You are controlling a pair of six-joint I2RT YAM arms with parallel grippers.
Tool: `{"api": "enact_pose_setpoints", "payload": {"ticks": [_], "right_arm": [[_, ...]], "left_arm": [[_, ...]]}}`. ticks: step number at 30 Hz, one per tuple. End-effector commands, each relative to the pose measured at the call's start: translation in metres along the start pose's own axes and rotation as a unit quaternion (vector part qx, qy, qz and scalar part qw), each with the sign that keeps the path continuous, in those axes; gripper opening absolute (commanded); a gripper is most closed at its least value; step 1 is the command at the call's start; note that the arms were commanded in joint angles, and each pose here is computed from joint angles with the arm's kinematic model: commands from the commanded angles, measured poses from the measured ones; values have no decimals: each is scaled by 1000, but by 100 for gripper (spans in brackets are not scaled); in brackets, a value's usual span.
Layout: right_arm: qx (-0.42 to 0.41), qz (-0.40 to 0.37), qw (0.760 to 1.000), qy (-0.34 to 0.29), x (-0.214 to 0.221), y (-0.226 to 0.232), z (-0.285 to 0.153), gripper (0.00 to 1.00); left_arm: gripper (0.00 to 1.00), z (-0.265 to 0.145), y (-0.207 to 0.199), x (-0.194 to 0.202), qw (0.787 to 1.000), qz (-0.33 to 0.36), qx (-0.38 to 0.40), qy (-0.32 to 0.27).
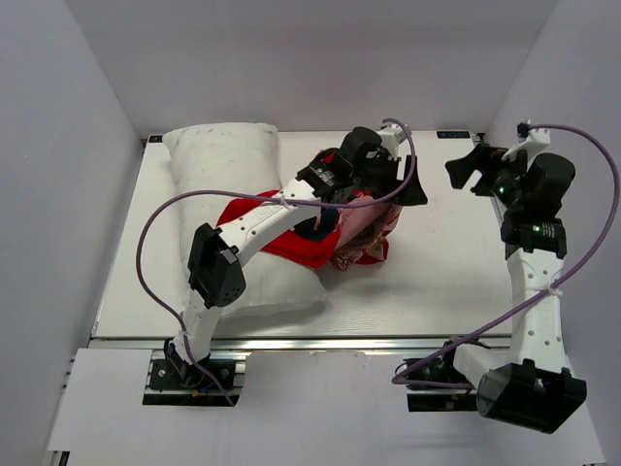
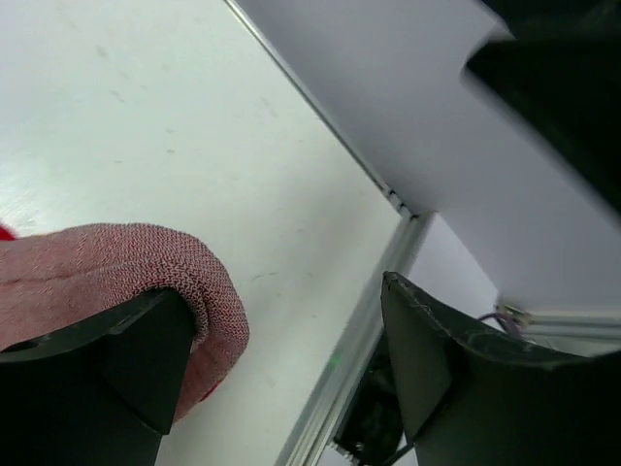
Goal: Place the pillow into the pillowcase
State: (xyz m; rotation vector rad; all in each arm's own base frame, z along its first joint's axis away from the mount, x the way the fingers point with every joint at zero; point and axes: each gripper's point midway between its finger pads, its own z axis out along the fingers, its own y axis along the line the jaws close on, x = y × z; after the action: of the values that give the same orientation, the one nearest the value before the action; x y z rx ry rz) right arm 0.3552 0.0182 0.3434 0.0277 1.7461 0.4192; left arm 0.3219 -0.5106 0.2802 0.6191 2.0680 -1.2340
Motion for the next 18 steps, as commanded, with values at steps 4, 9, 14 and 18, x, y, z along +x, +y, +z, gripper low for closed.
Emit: {"api": "enact_pose_setpoints", "payload": {"ticks": [4, 9, 14, 18], "right_arm": [[-208, -218, 953, -10, 29, 57, -31, 90], [-376, -282, 883, -13, 61, 100, -56, 90], [-427, -374, 822, -35, 74, 138, -61, 90], [-457, -486, 743, -57, 131, 218, -71, 89]], "left_arm": [[85, -132, -42, -78, 986, 88, -70, -122], [89, -200, -27, -68, 973, 91, -162, -139], [91, -264, 0, -32, 955, 63, -259, -131], [92, -321, 27, 2, 926, -6, -331, -180]]}}
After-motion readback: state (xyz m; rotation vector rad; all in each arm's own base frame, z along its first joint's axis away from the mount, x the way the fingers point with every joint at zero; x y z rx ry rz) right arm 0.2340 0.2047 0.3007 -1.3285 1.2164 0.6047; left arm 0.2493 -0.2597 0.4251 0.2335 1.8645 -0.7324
